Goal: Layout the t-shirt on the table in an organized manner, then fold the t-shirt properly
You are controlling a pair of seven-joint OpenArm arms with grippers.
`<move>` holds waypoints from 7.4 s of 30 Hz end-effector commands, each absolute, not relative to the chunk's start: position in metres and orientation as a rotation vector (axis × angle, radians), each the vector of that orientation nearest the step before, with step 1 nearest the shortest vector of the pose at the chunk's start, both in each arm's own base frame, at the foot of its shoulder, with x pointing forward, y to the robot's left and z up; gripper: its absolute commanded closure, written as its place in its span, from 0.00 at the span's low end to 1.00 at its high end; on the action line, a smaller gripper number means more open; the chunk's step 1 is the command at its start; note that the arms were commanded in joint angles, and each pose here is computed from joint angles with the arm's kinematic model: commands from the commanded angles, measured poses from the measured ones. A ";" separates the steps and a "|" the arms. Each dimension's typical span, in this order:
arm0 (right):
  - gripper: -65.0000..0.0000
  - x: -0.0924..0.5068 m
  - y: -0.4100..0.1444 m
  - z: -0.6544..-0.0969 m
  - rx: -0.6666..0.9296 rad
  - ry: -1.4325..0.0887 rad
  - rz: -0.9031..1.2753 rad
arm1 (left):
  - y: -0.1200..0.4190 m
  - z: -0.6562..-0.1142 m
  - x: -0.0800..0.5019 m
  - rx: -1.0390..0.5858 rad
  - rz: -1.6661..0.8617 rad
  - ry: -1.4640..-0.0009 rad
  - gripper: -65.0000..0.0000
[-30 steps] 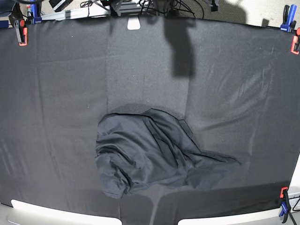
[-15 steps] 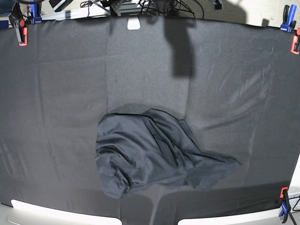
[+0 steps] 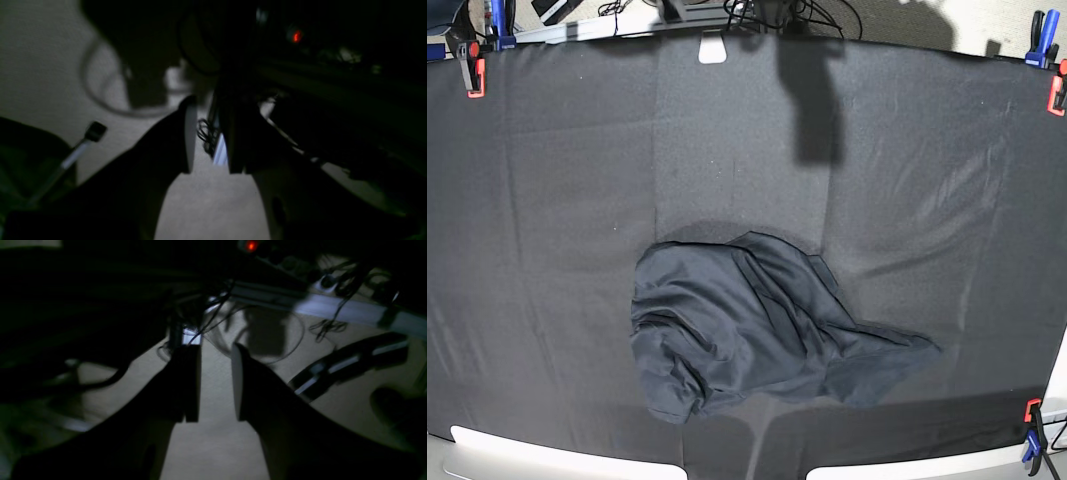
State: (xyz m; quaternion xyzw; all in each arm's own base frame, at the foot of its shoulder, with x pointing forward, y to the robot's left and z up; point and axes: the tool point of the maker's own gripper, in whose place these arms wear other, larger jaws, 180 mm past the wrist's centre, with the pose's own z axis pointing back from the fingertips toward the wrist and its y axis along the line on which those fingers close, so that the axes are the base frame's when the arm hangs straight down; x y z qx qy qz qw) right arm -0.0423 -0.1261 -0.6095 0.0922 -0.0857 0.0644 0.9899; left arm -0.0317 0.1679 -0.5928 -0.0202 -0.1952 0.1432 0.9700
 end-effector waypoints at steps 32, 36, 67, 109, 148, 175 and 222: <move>0.76 0.117 -0.123 -0.322 0.234 -0.787 0.531 | 0.221 -0.355 0.138 0.121 -0.153 -0.975 0.77; 0.67 0.162 -0.137 -0.305 0.154 -0.897 0.536 | 0.222 -0.338 0.166 0.135 -0.182 -1.056 0.77; 0.49 0.406 -0.167 -0.373 0.286 -0.611 -0.007 | 0.223 -0.308 0.220 0.154 -0.176 -1.202 0.77; 1.00 0.518 -0.120 -0.173 0.269 -1.042 0.232 | 0.224 -0.308 0.225 0.157 -0.171 -1.198 0.77; 1.00 0.402 -0.165 -0.197 0.502 -1.024 0.471 | 0.237 -0.346 0.226 0.147 -0.117 -1.137 0.77; 1.00 0.302 -0.386 -0.241 0.021 -0.874 0.077 | 0.062 -0.315 0.292 -0.178 -0.523 -1.290 0.72; 1.00 0.308 -0.373 -0.235 0.134 -0.930 0.065 | 0.087 -0.326 0.417 0.377 -0.744 -1.287 1.00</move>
